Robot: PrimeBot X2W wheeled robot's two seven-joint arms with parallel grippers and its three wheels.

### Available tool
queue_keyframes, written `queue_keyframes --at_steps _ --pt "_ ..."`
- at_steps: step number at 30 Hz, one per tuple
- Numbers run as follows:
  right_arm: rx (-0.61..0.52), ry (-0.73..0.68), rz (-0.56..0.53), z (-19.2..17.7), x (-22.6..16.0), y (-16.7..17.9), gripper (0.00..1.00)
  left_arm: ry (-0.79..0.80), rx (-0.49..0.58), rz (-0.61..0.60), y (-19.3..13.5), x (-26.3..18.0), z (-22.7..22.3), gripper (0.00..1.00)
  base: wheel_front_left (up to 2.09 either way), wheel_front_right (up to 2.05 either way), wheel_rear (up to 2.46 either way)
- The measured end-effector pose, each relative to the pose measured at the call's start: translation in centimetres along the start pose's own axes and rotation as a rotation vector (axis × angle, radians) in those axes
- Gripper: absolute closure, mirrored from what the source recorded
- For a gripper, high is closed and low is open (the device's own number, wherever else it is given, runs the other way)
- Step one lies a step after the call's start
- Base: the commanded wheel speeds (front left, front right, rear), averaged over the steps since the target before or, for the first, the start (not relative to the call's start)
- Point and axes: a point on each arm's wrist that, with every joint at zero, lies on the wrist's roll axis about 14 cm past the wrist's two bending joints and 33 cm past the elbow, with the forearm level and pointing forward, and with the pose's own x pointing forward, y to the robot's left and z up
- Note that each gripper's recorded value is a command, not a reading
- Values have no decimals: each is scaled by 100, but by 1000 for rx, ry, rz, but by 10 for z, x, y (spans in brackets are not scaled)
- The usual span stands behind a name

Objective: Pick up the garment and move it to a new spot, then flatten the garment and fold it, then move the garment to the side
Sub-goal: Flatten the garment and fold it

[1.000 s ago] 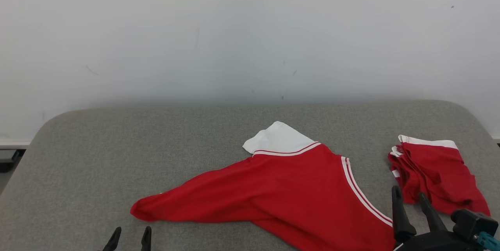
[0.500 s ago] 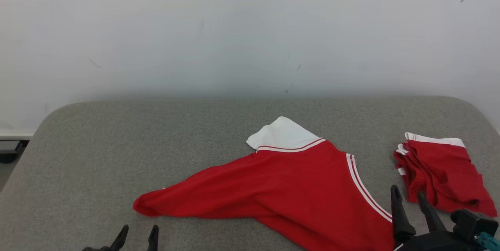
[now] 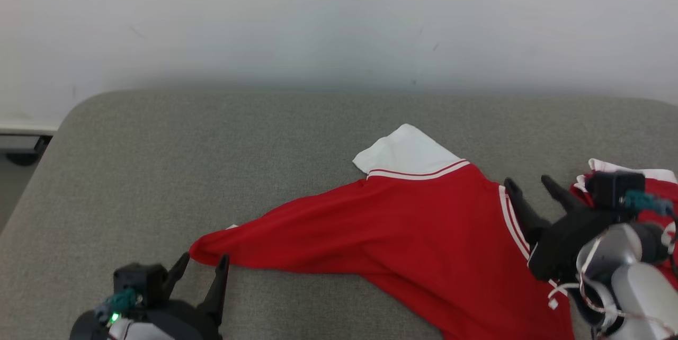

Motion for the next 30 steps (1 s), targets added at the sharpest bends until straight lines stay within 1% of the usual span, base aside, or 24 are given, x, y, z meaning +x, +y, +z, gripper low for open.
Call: queue_keyframes --at_steps 6,10,12,15,18,23,25,30 --pt "-109 147 34 23 53 -5 0 59 -7 -8 -1 37 15 0 0 0 0" --pt "-161 275 46 21 84 -5 0 126 -12 -4 -1 51 10 0 0 0 0" --pt "-165 303 49 19 90 -4 0 140 -15 -1 0 53 8 0 0 0 0" --pt "-204 394 68 10 107 0 0 191 -24 10 1 57 0 0 0 0 0" --pt "-235 480 50 1 122 -7 0 225 -22 27 5 59 -4 0 0 0 0" --pt "-269 552 48 -5 151 -5 0 271 -16 81 23 61 -11 0 0 0 0" --pt "-266 601 65 -18 166 2 0 298 -15 115 36 61 -16 0 0 0 0" --pt "-277 709 84 -55 181 11 0 371 -26 155 48 57 -35 0 0 0 0"
